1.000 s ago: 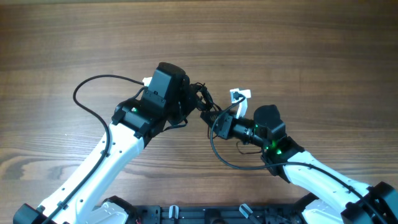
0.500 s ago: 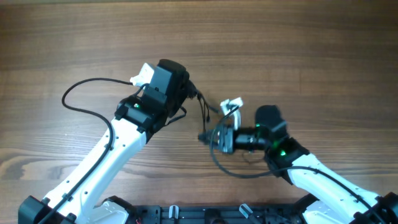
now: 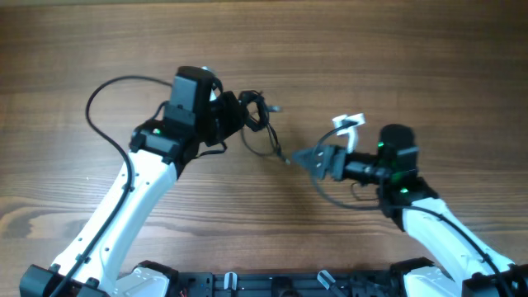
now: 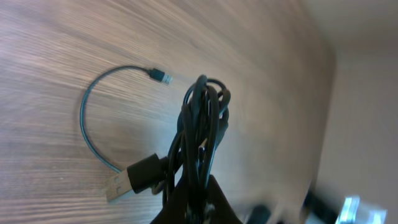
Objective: Untangle cables
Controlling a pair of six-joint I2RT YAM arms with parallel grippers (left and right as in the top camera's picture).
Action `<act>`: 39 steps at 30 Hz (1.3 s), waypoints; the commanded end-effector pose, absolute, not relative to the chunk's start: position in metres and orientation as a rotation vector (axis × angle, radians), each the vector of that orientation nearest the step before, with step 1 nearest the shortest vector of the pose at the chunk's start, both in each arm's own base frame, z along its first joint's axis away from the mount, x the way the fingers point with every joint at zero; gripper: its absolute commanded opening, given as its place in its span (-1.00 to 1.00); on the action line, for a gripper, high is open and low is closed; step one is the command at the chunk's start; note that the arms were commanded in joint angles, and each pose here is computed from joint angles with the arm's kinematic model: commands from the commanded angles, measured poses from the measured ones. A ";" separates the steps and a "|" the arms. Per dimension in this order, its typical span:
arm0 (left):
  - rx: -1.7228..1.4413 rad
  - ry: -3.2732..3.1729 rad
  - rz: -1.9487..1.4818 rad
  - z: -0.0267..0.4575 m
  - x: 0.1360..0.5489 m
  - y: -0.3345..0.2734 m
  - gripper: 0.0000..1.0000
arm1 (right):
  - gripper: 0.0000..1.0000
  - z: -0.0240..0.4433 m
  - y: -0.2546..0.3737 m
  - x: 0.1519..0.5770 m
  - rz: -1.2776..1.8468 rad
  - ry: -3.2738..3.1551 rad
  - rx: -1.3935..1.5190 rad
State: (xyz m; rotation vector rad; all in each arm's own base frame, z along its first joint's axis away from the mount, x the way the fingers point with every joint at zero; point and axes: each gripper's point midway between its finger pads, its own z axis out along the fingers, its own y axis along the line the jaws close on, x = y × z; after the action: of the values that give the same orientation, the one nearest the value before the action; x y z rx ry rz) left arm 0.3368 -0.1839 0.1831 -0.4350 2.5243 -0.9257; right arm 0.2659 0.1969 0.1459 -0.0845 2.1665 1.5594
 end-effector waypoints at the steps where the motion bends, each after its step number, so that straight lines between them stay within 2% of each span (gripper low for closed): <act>1: 0.334 2.442 -1.235 0.211 0.295 -0.225 -0.92 | 0.99 0.163 0.187 0.274 1.550 2.068 -0.151; 5: 0.583 2.378 -1.351 0.217 0.267 -0.236 -0.92 | 0.97 0.176 0.199 0.268 1.560 2.000 -0.267; 8: 0.647 2.380 -1.373 0.215 0.256 -0.239 -0.92 | 0.78 0.176 0.205 0.264 1.541 1.981 -0.337; 10: 0.665 2.371 -1.407 0.217 0.251 -0.241 -0.92 | 0.75 0.175 0.207 0.262 1.536 1.976 -0.362; 12: 0.673 2.362 -1.432 0.220 0.249 -0.243 -0.92 | 0.60 0.175 0.209 0.260 1.532 1.969 -0.385; 15: 0.683 2.351 -1.467 0.223 0.245 -0.245 -0.92 | 0.27 0.175 0.211 0.259 1.528 1.964 -0.406; 18: 0.681 2.354 -1.477 0.223 0.244 -0.245 -0.92 | -0.32 0.175 0.211 0.259 1.528 1.962 -0.406; 19: 0.678 2.360 -1.476 0.222 0.244 -0.244 -0.78 | -0.66 0.176 0.211 0.259 1.534 1.967 -0.394; 20: 0.670 2.369 -1.462 0.221 0.245 -0.244 -0.63 | -0.84 0.176 0.211 0.259 1.542 1.973 -0.380; 21: 0.666 2.375 -1.450 0.219 0.246 -0.243 -0.38 | -0.92 0.176 0.210 0.261 1.552 1.984 -0.347; 23: 0.646 2.390 -1.435 0.218 0.248 -0.242 0.11 | -0.91 0.177 0.210 0.264 1.583 2.011 -0.268; 25: 0.510 2.476 -1.392 0.210 0.255 -0.238 0.91 | -0.91 0.180 0.209 0.266 1.610 2.018 -0.212; 26: 0.433 2.517 -1.366 0.207 0.259 -0.235 1.00 | -0.92 0.181 0.208 0.267 1.614 2.017 -0.196; 31: -0.073 2.697 -1.242 0.188 0.275 -0.223 1.00 | -0.91 0.180 0.196 0.282 1.668 2.065 0.082; 36: -0.320 2.734 -1.236 0.187 0.275 -0.236 0.99 | -0.91 0.176 0.190 0.293 1.632 2.068 0.201; 39: -0.470 2.710 -1.216 0.188 0.278 -0.251 0.89 | -0.91 0.174 0.186 0.300 1.592 2.057 0.241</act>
State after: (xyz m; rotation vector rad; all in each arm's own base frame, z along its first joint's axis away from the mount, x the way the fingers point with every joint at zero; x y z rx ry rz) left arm 0.2700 -0.2403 0.1876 -0.1625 2.7154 -1.2566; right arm 0.2887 0.1926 0.1730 0.1482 2.0780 1.6341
